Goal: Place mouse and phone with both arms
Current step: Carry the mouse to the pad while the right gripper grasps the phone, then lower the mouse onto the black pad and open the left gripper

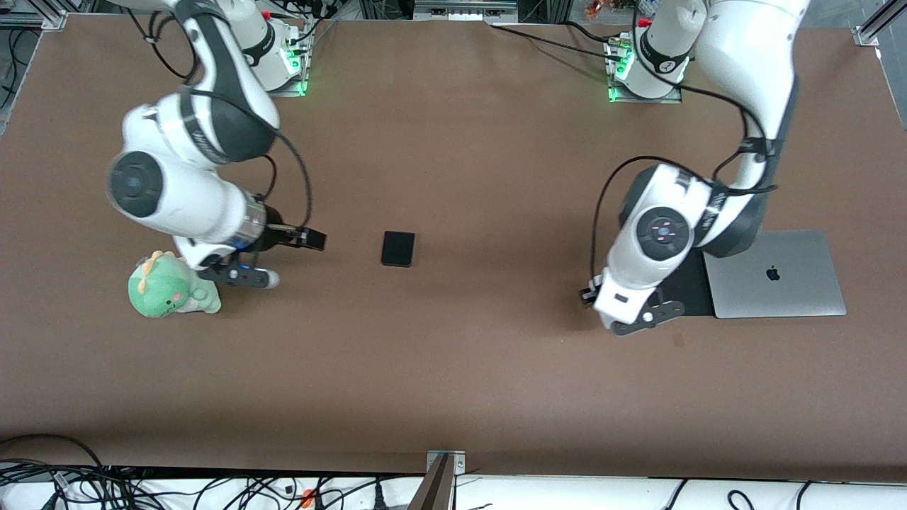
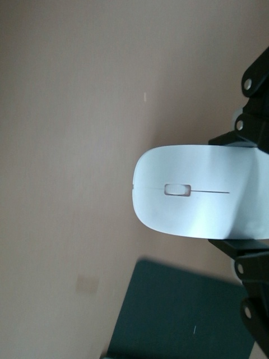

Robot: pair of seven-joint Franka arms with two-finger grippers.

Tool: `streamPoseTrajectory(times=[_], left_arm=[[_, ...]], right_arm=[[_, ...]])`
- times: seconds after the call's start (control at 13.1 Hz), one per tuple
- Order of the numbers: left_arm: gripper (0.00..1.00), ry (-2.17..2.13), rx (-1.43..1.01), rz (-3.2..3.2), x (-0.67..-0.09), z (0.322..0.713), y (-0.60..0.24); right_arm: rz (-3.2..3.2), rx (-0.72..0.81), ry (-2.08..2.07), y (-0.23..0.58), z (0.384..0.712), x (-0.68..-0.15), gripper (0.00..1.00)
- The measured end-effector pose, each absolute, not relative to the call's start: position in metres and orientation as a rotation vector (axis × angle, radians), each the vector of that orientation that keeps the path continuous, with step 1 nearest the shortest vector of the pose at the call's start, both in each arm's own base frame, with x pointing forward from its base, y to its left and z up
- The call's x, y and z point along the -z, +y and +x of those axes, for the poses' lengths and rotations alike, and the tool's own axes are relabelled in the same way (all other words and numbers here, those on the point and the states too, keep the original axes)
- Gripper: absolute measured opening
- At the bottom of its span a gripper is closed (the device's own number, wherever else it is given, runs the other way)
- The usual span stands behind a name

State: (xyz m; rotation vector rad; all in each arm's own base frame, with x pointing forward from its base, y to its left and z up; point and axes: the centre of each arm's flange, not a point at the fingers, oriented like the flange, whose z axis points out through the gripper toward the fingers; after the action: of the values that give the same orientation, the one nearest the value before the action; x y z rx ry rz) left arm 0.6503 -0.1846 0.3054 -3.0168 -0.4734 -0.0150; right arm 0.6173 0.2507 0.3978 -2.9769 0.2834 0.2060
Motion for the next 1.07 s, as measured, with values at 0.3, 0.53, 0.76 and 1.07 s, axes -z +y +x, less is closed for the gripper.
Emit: streamPoseTrajectory(times=[0.3, 0.53, 0.76, 1.07], left_arm=[[0.63, -0.337, 0.016, -3.044, -0.28, 0.618, -0.1], [0.63, -0.253, 0.041, -3.067, -0.255, 0.591, -0.038], [0.63, -0.23, 0.088, -3.091, -0.225, 0.567, -0.014], [0.63, -0.22, 0.106, -3.11, -0.202, 0.56, -0.018]], right_arm=[[-3.021, -0.128, 0.295, 0.318, 0.599, -0.322, 1.0], [-3.086, -0.083, 0.275, 0.355, 0.568, -0.279, 1.0], [-3.126, -0.022, 0.293, 0.379, 0.542, -0.247, 1.0], [-3.14, 0.048, 0.296, 0.392, 0.527, -0.206, 1.0]])
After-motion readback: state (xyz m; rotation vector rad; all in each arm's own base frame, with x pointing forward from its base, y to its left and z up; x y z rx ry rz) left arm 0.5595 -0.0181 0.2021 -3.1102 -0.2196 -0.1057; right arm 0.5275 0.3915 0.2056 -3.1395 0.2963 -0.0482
